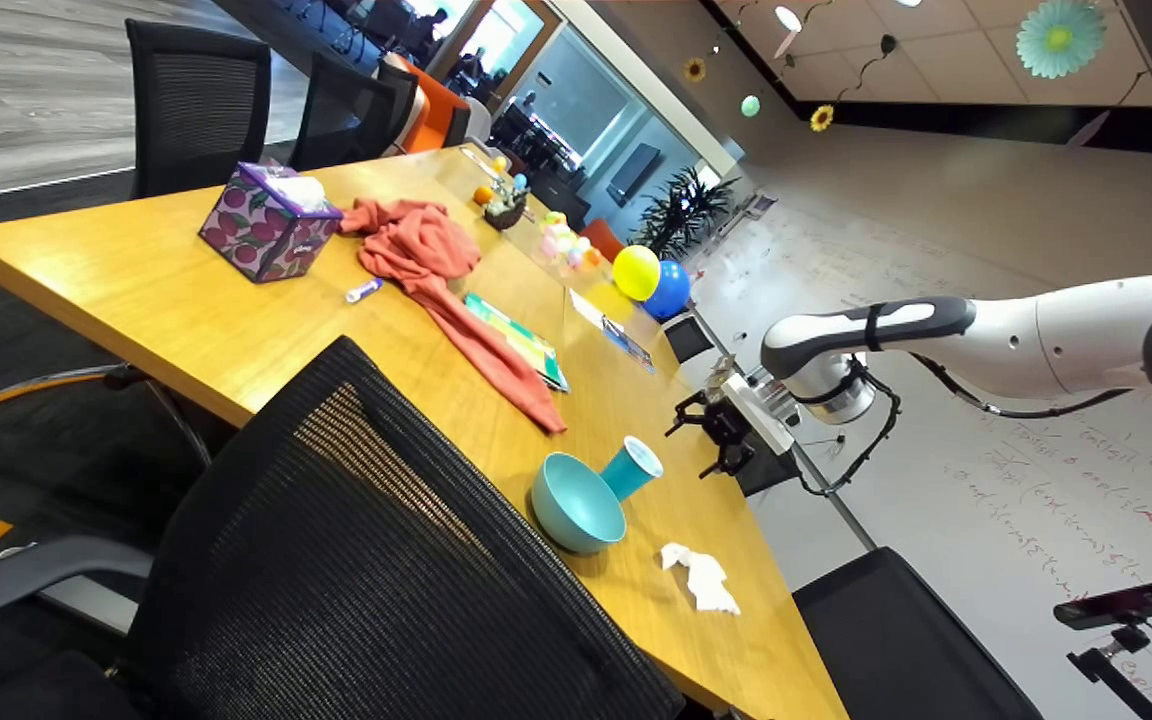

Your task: Pour the contents of the cup into the bowl

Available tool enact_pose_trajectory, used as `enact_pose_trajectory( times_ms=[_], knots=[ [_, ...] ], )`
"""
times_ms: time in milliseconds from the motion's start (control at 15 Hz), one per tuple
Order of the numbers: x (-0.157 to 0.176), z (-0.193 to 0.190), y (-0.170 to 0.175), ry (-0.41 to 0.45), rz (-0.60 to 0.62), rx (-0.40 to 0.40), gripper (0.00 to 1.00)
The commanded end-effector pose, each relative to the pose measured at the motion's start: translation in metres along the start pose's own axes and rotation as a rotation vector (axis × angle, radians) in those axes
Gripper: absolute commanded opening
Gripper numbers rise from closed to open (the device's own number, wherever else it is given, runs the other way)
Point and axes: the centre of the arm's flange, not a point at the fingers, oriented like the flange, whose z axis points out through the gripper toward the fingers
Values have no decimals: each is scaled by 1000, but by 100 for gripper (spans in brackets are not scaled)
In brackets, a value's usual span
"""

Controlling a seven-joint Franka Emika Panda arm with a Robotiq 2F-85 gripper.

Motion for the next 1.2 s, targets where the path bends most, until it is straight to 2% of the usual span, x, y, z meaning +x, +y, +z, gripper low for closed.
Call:
enact_pose_trajectory(
  times_ms=[0, 333, 800, 867, 933, 1133],
  knots=[
    [8, 18, -4, -4, -1, -13, 100],
    [13, 46, -5, -10, -4, -32, 100],
    [29, 82, -5, 29, 12, -43, 100],
    [31, 87, -4, 30, 12, -47, 75],
    [33, 91, -4, 31, 12, -50, 74],
    [36, 99, -3, 31, 12, -58, 49]
  ],
)
